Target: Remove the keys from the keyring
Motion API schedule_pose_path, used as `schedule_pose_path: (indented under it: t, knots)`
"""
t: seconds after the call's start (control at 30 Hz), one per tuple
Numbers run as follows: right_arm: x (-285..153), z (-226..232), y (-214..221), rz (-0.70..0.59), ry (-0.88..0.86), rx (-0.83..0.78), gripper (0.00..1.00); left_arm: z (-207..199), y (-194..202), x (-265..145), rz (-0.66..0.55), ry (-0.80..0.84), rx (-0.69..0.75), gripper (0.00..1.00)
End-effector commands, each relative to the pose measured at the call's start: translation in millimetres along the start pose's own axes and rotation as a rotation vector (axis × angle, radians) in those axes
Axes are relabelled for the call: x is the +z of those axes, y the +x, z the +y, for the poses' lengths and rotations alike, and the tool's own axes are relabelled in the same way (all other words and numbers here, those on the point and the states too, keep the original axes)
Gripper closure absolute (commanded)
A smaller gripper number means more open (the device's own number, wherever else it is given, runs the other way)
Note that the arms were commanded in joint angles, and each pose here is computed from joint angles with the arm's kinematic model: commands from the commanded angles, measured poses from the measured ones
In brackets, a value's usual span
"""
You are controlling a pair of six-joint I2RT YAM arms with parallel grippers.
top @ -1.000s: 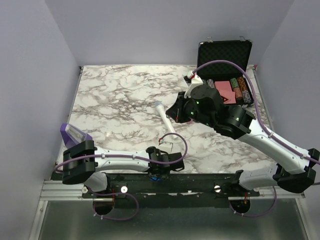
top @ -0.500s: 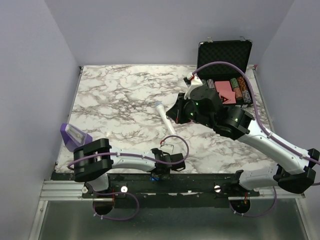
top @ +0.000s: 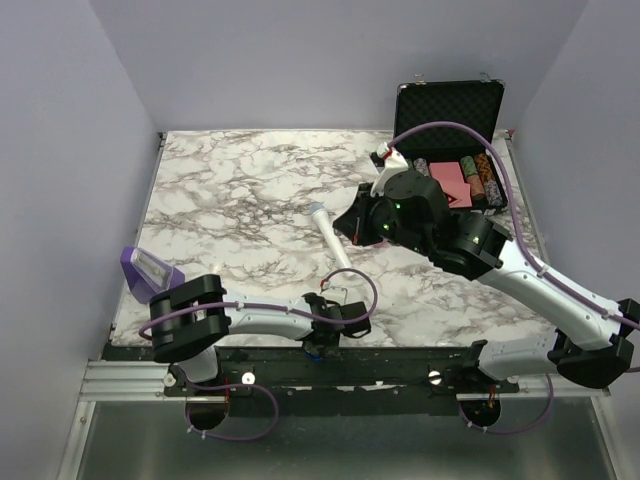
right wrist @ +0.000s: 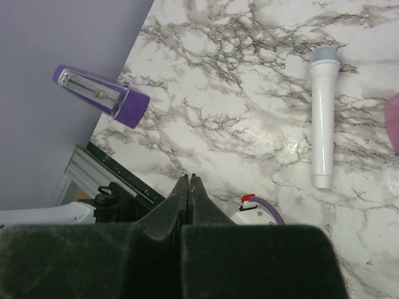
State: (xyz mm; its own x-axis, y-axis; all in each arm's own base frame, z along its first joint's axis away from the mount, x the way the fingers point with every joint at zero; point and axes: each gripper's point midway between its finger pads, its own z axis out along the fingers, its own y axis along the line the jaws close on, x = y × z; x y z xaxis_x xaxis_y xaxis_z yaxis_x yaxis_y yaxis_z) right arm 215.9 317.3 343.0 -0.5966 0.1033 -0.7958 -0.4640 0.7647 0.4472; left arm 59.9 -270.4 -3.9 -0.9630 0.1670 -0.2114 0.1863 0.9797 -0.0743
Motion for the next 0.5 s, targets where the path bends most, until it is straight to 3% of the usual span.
schedule_pose_path:
  t: [0.0, 0.47]
  knots:
    - [-11.7, 5.6, -14.4, -0.043, -0.035, 0.009, 0.99, 14.3, 11.1, 20.3, 0.03, -0.047, 0.0, 1.0]
    - [-11.9, 7.0, -13.1, -0.038, -0.047, 0.011, 0.99, 1.1, -14.6, -44.8, -0.141, -0.035, 0.035, 1.0]
